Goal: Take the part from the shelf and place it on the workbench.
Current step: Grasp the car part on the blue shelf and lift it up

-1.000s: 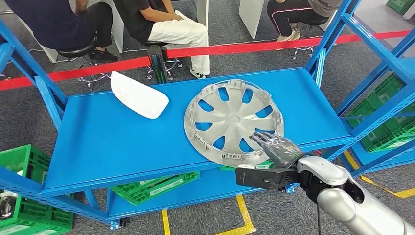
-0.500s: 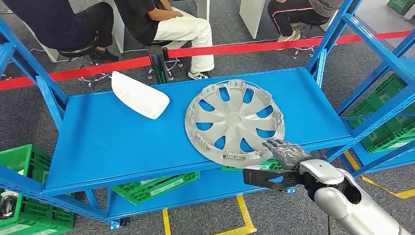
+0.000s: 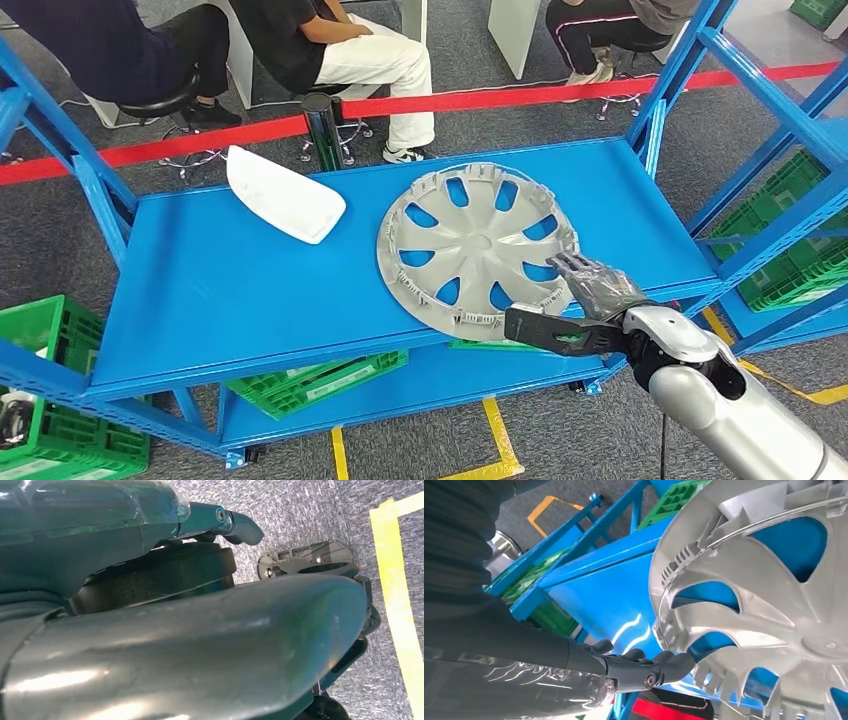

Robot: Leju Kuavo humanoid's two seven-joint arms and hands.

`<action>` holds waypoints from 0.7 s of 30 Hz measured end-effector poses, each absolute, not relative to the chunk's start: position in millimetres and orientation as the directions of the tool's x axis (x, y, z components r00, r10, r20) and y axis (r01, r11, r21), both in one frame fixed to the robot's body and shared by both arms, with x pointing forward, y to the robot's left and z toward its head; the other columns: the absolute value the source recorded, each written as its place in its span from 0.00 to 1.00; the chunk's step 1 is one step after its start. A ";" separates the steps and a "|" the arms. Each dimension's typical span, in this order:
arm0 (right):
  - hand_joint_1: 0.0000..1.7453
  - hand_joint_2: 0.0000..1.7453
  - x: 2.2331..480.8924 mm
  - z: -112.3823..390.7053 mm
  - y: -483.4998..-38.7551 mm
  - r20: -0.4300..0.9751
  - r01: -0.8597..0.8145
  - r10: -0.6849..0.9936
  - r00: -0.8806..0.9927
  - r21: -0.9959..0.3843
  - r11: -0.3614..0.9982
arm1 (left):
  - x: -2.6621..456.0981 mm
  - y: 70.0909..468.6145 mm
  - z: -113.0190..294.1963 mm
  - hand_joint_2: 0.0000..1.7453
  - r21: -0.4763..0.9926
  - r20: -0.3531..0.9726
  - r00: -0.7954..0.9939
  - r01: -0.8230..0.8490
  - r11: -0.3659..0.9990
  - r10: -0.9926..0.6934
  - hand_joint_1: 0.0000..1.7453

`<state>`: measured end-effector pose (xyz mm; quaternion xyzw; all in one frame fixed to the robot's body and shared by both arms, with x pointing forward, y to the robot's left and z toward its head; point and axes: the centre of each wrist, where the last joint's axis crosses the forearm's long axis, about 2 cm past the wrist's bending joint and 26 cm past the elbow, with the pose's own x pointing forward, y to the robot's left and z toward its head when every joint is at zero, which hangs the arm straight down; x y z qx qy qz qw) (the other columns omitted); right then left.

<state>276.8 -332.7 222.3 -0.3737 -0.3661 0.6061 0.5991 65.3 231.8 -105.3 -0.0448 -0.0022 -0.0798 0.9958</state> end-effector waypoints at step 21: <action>0.00 1.00 299.8 223.2 -314.2 -0.025 -0.254 0.993 -0.112 -0.966 -0.053 | 68.1 231.6 -104.8 0.00 -0.079 -0.002 0.978 0.208 0.975 -0.209 0.00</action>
